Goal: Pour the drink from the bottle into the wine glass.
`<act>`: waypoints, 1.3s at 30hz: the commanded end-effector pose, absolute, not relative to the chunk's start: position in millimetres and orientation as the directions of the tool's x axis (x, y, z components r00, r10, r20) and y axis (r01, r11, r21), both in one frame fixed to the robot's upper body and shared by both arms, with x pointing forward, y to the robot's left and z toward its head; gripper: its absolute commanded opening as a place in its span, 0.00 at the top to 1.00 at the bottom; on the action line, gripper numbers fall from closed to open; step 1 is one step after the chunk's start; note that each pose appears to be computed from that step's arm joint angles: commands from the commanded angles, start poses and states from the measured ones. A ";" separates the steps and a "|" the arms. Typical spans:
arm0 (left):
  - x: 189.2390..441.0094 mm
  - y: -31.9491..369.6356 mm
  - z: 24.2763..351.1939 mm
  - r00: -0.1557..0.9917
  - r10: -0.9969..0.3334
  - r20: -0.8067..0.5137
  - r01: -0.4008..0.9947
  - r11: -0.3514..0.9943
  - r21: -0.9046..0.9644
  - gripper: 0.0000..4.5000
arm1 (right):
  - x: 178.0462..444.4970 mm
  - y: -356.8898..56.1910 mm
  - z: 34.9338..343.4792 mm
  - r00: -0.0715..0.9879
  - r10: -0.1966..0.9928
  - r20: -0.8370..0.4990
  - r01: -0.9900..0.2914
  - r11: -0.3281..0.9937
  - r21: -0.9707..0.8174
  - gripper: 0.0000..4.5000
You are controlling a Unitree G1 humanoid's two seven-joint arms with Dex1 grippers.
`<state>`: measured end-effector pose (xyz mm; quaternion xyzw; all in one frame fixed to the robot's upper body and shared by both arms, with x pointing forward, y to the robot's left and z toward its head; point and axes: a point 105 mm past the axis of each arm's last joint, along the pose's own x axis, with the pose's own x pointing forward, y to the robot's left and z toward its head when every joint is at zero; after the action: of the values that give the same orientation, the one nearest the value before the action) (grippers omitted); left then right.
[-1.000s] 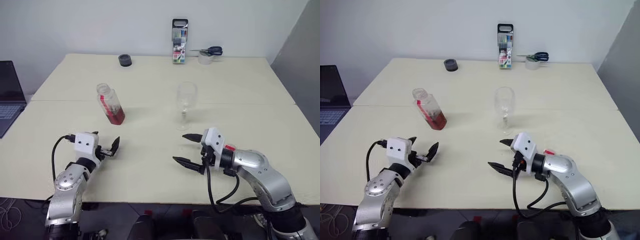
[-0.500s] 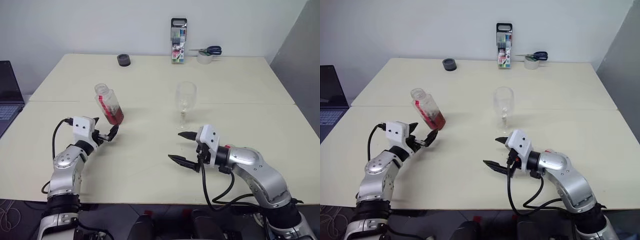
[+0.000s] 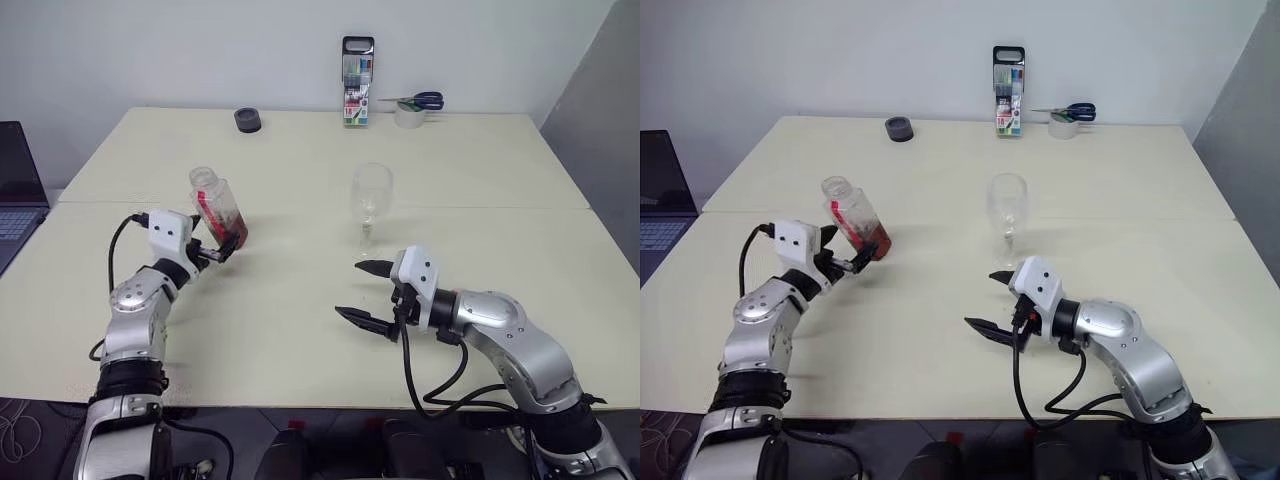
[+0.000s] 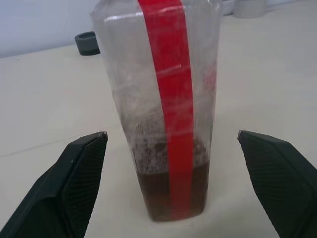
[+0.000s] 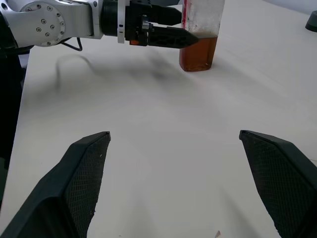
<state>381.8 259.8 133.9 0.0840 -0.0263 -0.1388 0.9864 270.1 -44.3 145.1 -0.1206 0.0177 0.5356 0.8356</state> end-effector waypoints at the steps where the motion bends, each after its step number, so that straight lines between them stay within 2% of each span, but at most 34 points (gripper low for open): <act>1: 387.9 258.7 151.4 0.957 -0.283 0.069 0.264 0.943 0.204 0.00 | 265.9 -38.8 160.2 0.405 0.907 -0.114 -0.900 0.374 -0.226 0.01; 7: 393.8 258.6 155.8 0.957 -0.278 0.080 0.258 0.946 0.195 0.00 | 268.0 -37.1 171.4 0.413 0.909 -0.049 -0.893 0.394 -0.216 0.01; 11: 398.2 256.6 158.1 0.956 -0.279 0.087 0.259 0.947 0.188 0.00 | 264.3 -31.7 183.5 0.380 0.925 0.016 -0.907 0.376 -0.192 0.01; 20: 405.4 252.7 162.4 0.954 -0.281 0.107 0.262 0.952 0.160 0.00 | 265.1 -29.7 183.7 0.369 0.929 0.007 -0.908 0.362 -0.209 0.01; 23: 406.6 252.8 161.2 0.956 -0.274 0.109 0.259 0.956 0.136 0.13 | 266.4 -31.2 184.2 0.374 0.927 0.003 -0.906 0.366 -0.214 0.00; 28: 406.1 254.9 154.7 0.960 -0.264 0.099 0.254 0.962 0.103 0.50 | 268.1 -34.8 183.2 0.394 0.919 0.000 -0.898 0.384 -0.215 0.00; 30: 405.7 254.3 154.1 0.960 -0.264 0.098 0.254 0.962 0.103 0.61 | 268.4 -35.6 183.0 0.403 0.915 0.002 -0.894 0.393 -0.217 0.00; 35: 409.0 243.6 163.4 0.955 -0.270 0.121 0.259 0.960 0.105 0.62 | 270.0 -40.3 184.6 0.433 0.901 0.008 -0.878 0.424 -0.223 0.00; 39: 415.4 215.4 188.9 0.918 -0.359 0.166 0.323 0.922 0.212 0.62 | 274.6 -52.4 189.6 0.498 0.867 0.024 -0.843 0.490 -0.220 0.00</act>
<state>410.8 236.1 145.3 0.0532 -0.0348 -0.1458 0.9873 277.5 -46.1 173.3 -0.0859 -0.0348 0.5116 0.8542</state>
